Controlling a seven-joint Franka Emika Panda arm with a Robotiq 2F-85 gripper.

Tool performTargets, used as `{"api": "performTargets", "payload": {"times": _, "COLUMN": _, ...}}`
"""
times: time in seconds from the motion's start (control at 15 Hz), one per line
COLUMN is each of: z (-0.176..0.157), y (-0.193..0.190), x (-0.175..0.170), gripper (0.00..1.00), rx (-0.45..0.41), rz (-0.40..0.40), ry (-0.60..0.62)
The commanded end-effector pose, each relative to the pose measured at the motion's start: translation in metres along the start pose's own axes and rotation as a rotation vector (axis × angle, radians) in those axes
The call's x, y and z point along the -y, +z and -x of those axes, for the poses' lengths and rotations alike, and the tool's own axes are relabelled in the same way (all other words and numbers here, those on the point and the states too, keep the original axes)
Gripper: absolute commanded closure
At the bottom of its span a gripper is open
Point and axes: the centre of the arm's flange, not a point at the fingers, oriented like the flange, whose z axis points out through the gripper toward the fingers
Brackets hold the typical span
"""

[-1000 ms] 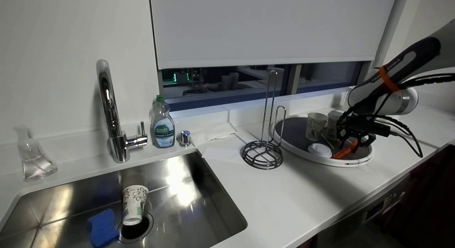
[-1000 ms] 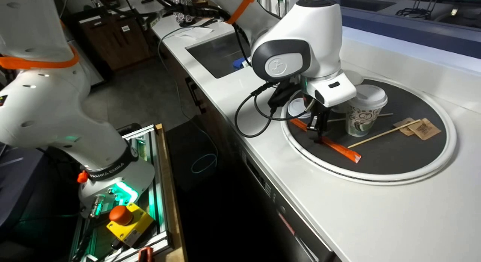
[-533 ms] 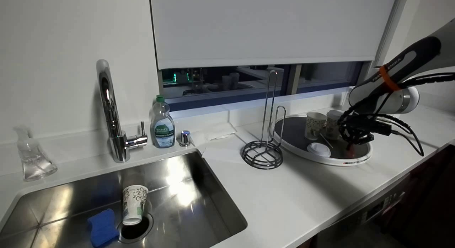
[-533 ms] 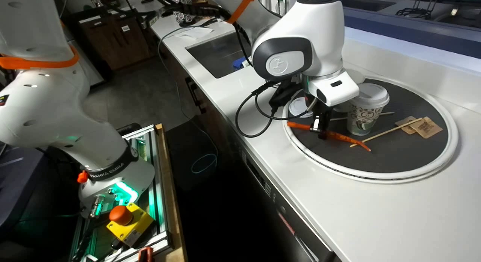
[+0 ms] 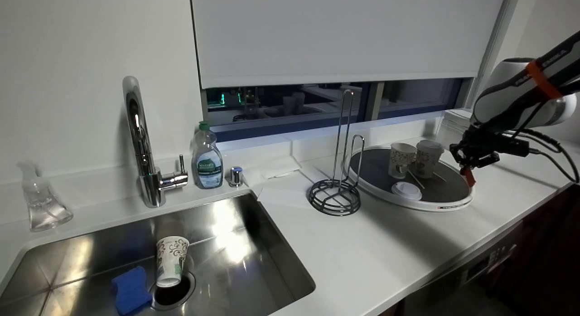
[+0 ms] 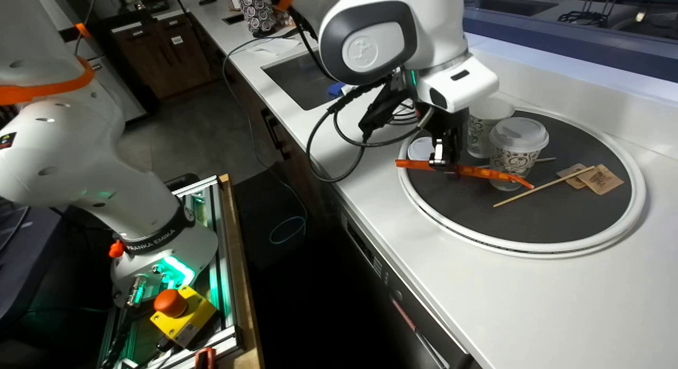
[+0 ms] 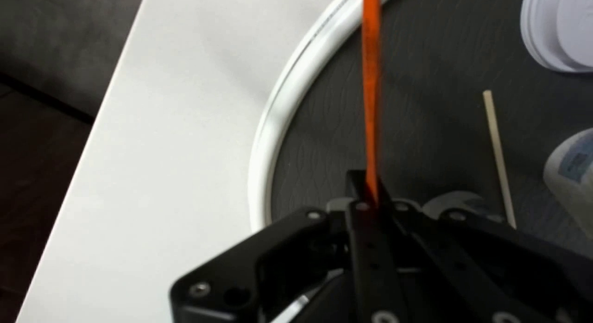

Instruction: Pick up the orange pack from the tray and put it inside the paper cup on the left

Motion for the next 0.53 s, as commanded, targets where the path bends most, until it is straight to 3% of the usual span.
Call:
{"api": "performTargets", "payload": {"times": 0.0, "z": 0.043, "y": -0.076, "x": -0.019, "gripper": 1.00, "rx": -0.171, "rz": -0.080, "ry": -0.013}}
{"api": "performTargets", "payload": {"times": 0.13, "z": 0.050, "y": -0.109, "x": -0.008, "gripper": 1.00, "rx": -0.281, "rz": -0.137, "ry": 0.000}}
{"api": "performTargets", "payload": {"times": 0.47, "z": 0.048, "y": -0.176, "x": 0.061, "gripper": 1.00, "rx": -0.529, "rz": -0.275, "ry": 0.083}}
